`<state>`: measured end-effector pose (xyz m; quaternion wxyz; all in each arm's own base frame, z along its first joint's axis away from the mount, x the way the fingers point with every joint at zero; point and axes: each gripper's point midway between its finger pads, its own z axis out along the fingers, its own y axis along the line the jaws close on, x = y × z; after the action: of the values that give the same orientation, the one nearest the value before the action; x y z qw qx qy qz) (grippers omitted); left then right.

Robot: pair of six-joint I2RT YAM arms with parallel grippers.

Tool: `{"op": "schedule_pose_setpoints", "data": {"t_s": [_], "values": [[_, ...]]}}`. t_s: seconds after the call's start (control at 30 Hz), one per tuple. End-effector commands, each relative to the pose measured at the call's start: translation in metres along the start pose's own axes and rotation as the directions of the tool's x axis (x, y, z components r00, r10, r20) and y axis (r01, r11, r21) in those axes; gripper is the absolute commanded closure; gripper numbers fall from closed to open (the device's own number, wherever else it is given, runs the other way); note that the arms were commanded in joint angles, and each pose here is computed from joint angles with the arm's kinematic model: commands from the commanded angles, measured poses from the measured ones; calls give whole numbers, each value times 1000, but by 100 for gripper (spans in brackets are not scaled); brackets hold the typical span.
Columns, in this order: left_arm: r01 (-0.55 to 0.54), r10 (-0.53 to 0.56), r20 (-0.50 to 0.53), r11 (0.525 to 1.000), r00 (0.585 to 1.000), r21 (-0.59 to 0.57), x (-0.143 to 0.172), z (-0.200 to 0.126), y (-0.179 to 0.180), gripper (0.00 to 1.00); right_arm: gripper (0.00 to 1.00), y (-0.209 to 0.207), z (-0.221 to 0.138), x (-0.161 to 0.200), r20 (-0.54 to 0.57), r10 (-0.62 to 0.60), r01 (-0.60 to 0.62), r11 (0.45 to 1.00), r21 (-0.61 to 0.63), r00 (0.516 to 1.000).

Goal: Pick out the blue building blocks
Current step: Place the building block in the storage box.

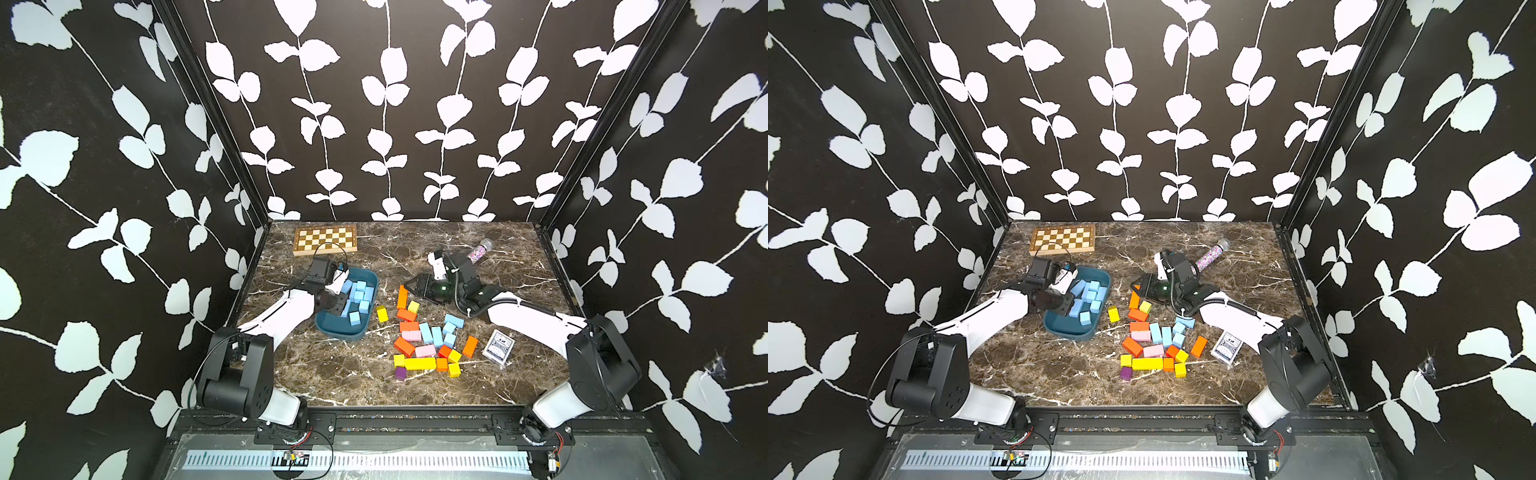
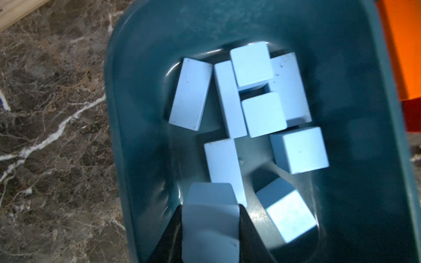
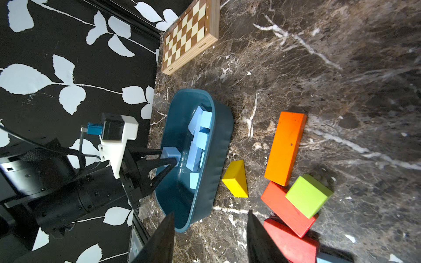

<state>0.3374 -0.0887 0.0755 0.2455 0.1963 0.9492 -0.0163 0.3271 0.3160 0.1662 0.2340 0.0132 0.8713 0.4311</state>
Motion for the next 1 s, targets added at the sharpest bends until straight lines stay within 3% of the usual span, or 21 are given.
{"op": "schedule_pose_setpoints", "data": {"t_s": [0.0, 0.27, 0.43, 0.6, 0.83, 0.97], "values": [[44, -43, 20, 998, 999, -46, -8, 0, 12, 68, 51, 8, -4, -5, 34, -14, 15, 1000, -22, 999], [50, -49, 33, 998, 998, -44, -17, 4, 13, 62, 51, 7, -4, -5, 32, -15, 16, 1000, -19, 999], [52, -50, 44, 997, 998, -49, -25, 3, 15, 47, 51, 9, -5, -6, 32, -18, 19, 1000, -19, 999], [58, -55, 72, 998, 996, -40, -35, -4, 14, 46, 52, 6, -7, -5, 24, -17, 16, 1000, 12, 1000], [61, -78, 156, 992, 985, 112, -52, -23, -11, 43, 53, -34, -22, 11, -63, 23, -5, 963, 270, 998], [139, -174, 184, 972, 967, 192, -51, -30, -22, 40, 54, -74, -49, 33, -161, 49, 41, 859, 511, 986]]}}
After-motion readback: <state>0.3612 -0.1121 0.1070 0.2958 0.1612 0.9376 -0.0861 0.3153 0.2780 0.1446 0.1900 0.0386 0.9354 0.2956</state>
